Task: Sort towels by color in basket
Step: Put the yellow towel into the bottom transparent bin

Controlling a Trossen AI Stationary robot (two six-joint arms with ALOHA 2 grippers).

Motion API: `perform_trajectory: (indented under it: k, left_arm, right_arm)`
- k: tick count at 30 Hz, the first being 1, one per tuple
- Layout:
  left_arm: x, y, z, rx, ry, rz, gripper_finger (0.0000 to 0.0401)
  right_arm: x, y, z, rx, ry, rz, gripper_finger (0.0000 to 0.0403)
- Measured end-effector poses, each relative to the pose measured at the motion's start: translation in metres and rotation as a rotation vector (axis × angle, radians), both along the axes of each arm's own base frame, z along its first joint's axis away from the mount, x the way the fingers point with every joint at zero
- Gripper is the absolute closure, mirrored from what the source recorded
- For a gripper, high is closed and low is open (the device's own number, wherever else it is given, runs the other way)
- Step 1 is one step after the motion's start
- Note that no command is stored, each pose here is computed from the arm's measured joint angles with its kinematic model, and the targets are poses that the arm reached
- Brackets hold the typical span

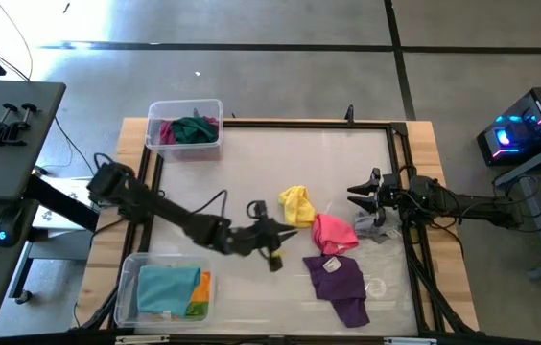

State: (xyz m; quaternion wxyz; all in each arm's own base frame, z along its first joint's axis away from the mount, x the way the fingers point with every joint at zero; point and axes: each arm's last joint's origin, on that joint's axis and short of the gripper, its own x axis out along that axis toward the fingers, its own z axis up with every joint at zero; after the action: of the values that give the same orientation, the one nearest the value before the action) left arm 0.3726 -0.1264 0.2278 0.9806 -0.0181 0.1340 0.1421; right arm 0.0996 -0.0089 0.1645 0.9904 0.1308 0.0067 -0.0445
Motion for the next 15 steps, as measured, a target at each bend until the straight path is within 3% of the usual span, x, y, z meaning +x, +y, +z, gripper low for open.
perform_trajectory:
  k: [4, 9, 15]
  left_arm:
    - [0.023, 0.026, -0.028, -0.014, 0.0, 0.026, 0.0369]
    - [0.044, 0.053, -0.064, 0.044, 0.041, -0.06, 0.0363]
    - [0.059, 0.081, -0.088, 0.127, 0.196, -0.067, 0.0311]
  right_arm:
    - [0.0, 0.0, 0.0, 0.0, 0.0, -0.001, 0.0265]
    - [0.0, 0.0, 0.0, 0.0, 0.0, 0.0, 0.0265]
    - [0.0, 0.0, 0.0, 0.0, 0.0, -0.001, 0.0265]
